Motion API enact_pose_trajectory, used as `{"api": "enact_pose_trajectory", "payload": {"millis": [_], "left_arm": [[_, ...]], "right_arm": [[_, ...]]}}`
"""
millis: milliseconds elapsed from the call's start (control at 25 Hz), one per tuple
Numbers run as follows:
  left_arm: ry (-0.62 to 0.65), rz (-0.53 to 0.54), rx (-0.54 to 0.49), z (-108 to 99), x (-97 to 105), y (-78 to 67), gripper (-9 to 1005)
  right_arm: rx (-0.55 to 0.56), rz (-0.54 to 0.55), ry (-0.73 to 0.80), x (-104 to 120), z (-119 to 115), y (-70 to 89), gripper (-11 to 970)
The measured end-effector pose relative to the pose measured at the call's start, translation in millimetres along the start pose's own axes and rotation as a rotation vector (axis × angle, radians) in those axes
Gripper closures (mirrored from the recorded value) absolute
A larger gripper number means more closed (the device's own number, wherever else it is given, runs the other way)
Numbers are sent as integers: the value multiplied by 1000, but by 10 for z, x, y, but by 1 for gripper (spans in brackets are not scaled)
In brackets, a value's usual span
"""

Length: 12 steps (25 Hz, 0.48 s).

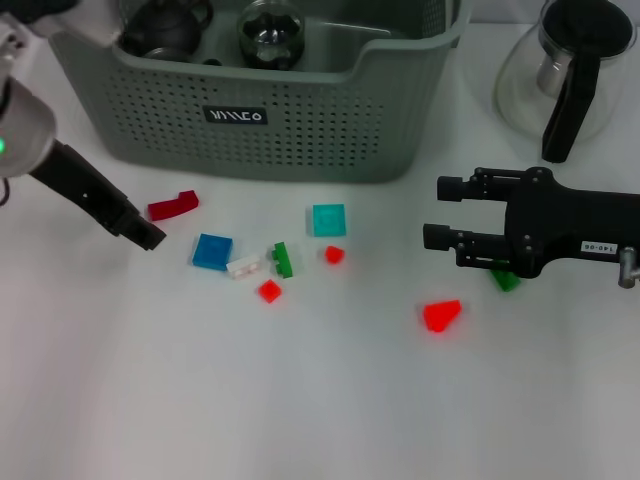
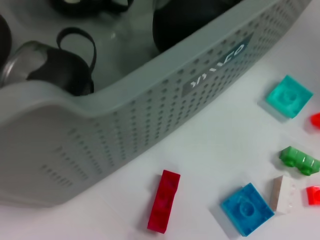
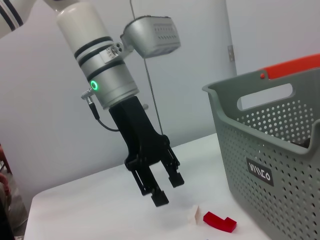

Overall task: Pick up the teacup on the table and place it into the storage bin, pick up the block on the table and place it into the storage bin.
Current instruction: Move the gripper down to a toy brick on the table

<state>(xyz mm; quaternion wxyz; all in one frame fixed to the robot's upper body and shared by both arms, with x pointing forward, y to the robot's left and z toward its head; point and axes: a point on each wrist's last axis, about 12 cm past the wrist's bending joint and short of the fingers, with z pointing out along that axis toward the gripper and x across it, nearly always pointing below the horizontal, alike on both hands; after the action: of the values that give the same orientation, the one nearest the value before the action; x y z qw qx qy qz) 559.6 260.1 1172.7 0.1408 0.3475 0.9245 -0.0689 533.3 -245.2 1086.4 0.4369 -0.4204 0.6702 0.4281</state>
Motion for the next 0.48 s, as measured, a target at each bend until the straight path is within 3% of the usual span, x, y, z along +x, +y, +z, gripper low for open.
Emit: {"api": "enact_pose_trajectory", "payload": {"millis": [400,480], "left_arm": [[19,54,-20,46,-74,-69,292],[17,143,-27,73,-42,-78,292]], "right_arm": [[2,4,-1,12,-9,7,285],[2,3,-1,14,-10,8,285]]}}
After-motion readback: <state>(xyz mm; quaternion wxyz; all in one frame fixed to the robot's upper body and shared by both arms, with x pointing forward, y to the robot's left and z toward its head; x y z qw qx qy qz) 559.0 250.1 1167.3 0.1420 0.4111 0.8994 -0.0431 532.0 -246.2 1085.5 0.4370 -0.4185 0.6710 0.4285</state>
